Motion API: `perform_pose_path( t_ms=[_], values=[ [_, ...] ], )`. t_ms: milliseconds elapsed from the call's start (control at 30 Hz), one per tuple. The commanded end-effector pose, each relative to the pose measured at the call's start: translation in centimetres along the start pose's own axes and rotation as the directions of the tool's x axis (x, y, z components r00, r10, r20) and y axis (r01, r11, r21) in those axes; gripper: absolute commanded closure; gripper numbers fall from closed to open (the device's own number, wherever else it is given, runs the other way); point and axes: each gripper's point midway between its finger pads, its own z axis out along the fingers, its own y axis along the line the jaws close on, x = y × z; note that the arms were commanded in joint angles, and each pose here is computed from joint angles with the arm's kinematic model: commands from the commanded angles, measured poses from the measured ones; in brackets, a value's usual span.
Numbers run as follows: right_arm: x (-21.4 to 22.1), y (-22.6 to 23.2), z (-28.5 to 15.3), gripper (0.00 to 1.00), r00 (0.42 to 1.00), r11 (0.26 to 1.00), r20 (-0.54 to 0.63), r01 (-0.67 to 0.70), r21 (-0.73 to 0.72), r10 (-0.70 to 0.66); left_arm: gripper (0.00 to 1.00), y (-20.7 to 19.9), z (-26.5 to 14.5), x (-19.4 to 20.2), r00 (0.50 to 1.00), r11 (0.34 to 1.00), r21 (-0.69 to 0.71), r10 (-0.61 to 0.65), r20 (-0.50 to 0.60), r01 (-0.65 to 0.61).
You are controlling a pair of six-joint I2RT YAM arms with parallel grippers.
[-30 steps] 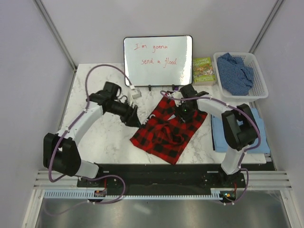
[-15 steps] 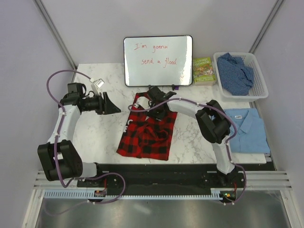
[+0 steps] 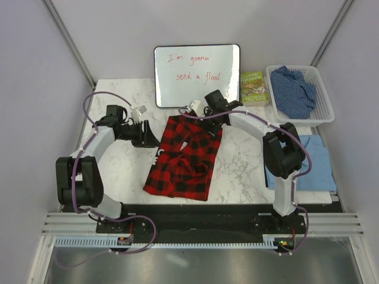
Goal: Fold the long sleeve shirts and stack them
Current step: Fold the shirt
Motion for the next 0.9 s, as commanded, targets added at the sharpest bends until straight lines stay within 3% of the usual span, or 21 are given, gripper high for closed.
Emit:
perform_pose_path(
  t_ms=[0, 100, 267, 400, 500, 633, 867],
  values=[
    [2.1, 0.6, 3.7, 0.6, 0.995, 0.997, -0.075, -0.074, -0.031, 0.071, 0.46, 0.3, 2.1, -0.4, 0.996, 0.996, -0.008, -0.089, 0.002, 0.089],
    [3.1, -2.0, 6.2, 0.61, 0.991, 0.996, -0.097, -0.087, 0.014, 0.088, 0.45, 0.2, 2.8, -0.4, 0.994, 0.994, 0.006, -0.111, 0.013, 0.111],
    [0.7, -5.0, 5.3, 0.61, 0.999, 0.998, -0.021, -0.025, 0.05, 0.026, 0.45, -1.0, 2.9, -0.6, 0.999, 0.999, 0.049, -0.005, 0.045, 0.003],
    [-3.9, -2.3, -1.0, 0.52, 0.99, 0.997, 0.141, 0.012, -0.079, -0.001, 0.44, -0.8, 2.7, 0.3, 1.0, 0.999, 0.051, 0.002, 0.004, -0.003],
    [-4.4, 0.7, -5.7, 0.42, 0.986, 0.985, 0.158, -0.02, -0.172, 0.047, 0.44, 0.8, 2.6, 0.7, 1.0, 1.0, -0.028, -0.009, -0.022, 0.009],
    [-2.4, 5.0, -8.2, 0.33, 0.985, 0.944, 0.116, -0.086, -0.319, 0.129, 0.46, 2.2, 2.4, 1.7, 0.996, 0.998, -0.07, -0.014, -0.092, 0.008],
    [1.3, 7.3, -5.3, 0.45, 0.955, 0.89, -0.039, -0.288, -0.353, 0.294, 0.51, 2.8, 3.2, 2.6, 0.988, 0.996, -0.087, 0.0, -0.157, -0.014]
  ],
)
